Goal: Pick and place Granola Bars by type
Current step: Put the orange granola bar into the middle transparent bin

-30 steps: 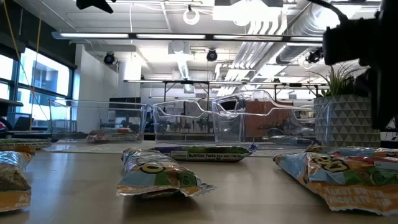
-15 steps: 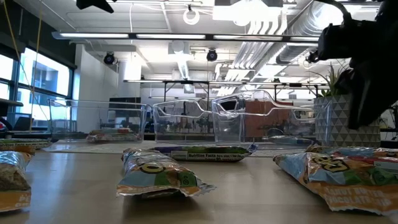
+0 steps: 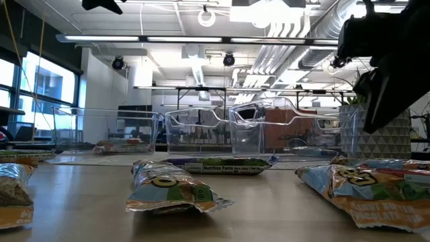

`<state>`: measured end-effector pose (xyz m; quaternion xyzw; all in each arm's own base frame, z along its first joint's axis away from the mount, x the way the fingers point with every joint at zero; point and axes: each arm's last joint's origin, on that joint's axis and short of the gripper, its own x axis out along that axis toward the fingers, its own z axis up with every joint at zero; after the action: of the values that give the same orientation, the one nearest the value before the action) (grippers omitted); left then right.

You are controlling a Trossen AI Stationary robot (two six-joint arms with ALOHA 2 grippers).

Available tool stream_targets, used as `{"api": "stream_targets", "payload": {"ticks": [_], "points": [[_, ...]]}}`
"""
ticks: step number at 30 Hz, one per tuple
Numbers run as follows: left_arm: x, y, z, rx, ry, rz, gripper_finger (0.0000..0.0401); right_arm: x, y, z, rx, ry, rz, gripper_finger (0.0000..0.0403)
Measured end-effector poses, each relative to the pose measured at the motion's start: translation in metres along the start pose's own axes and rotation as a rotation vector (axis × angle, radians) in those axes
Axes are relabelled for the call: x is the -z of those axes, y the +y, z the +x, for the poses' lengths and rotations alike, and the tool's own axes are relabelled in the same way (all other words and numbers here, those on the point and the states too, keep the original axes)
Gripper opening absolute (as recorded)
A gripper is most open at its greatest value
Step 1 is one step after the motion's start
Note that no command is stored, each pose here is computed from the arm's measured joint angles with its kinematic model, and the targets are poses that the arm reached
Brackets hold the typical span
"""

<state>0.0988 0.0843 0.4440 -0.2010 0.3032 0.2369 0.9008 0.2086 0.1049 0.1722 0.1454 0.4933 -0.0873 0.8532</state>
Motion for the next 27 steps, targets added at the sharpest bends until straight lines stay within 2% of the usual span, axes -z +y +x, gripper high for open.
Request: {"api": "stream_targets", "payload": {"ticks": [4,15,23,27], "points": [[0.000,0.000,0.000,-0.016,0.000,0.000,0.0195,0.002,-0.003,0.002,-0.003,0.019,0.007,0.0132],[0.000,0.001,0.001,-0.015,0.000,0.004,0.0195,0.007,-0.007,0.005,0.052,0.019,0.061,0.0238],[0.010,0.007,0.021,-0.024,0.082,-0.016,0.0195,0.014,-0.007,0.027,0.122,0.093,0.038,0.0241],[0.011,0.009,0.030,-0.025,0.080,-0.014,0.0195,0.018,-0.006,0.040,0.159,0.118,0.074,0.0236]]}}
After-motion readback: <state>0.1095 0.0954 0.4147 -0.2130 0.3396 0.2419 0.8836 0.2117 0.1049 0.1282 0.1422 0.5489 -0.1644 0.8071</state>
